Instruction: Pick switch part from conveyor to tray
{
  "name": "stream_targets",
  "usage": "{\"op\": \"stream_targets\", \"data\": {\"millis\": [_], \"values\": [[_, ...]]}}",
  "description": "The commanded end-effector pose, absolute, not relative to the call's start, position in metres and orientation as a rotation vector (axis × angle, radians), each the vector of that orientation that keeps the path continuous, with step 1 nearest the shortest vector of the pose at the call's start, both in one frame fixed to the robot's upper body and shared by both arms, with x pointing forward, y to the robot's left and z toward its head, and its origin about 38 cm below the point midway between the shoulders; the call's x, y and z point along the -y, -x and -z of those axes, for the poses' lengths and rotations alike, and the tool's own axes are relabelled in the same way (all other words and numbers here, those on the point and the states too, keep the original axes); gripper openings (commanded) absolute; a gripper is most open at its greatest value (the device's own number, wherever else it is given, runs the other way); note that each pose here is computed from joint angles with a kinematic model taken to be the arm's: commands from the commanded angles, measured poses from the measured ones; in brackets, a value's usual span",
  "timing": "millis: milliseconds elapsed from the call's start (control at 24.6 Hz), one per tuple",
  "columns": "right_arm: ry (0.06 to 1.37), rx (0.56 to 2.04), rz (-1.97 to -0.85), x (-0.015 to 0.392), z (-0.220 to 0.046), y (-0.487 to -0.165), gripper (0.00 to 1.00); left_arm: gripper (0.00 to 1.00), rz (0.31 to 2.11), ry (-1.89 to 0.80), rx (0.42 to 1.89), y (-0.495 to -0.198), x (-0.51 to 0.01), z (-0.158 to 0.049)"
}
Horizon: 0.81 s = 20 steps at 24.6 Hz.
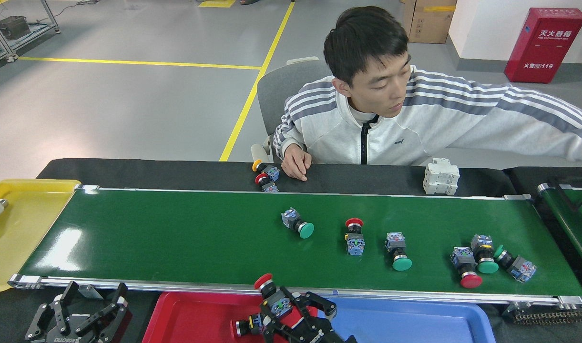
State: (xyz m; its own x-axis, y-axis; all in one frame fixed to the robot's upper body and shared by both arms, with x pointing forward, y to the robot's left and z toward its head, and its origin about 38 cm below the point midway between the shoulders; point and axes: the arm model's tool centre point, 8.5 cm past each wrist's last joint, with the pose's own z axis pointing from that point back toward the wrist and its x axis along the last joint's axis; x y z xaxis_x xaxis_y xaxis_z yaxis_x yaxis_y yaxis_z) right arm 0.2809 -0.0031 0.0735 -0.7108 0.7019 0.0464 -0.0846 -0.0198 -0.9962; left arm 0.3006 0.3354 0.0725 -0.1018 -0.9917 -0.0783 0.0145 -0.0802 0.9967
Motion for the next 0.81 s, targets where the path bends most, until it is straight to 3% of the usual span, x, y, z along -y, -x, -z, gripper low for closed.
{"op": "stream_targets", "data": {"millis": [0,122,284,406,568,771], "values": [[0.643,1.75,-1.781,0.0,-0.083,-0.28,1.0,1.0,1.365,-1.217,1.267,-0.314,-0.32,-0.084],[0.703,1.709,-1.695,0.02,-0.086,-0.288,1.0,1.0,1.41,-1.227,1.242,-0.332,-0.291,-0.087],[0.947,1.445,-1.364,0.107,-0.071,-0.297,1.0,1.0,1.457,-1.219,1.245,-0.357,-0.231,-0.094],[1.159,1.293,-1.147,0.168,-0.056,-0.283,1.0,1.0,1.472,-1.123,1.228,-0.373,-0.182,-0.1],[1.204,1.152,-1.085,0.207,-0.035,-0.263,1.0,1.0,1.503,-1.061,1.162,-0.397,-0.131,-0.103],[1.18,1.159,-1.069,0.206,-0.042,-0.292,1.0,1.0,1.514,-1.047,1.119,-0.419,-0.11,-0.095]]}}
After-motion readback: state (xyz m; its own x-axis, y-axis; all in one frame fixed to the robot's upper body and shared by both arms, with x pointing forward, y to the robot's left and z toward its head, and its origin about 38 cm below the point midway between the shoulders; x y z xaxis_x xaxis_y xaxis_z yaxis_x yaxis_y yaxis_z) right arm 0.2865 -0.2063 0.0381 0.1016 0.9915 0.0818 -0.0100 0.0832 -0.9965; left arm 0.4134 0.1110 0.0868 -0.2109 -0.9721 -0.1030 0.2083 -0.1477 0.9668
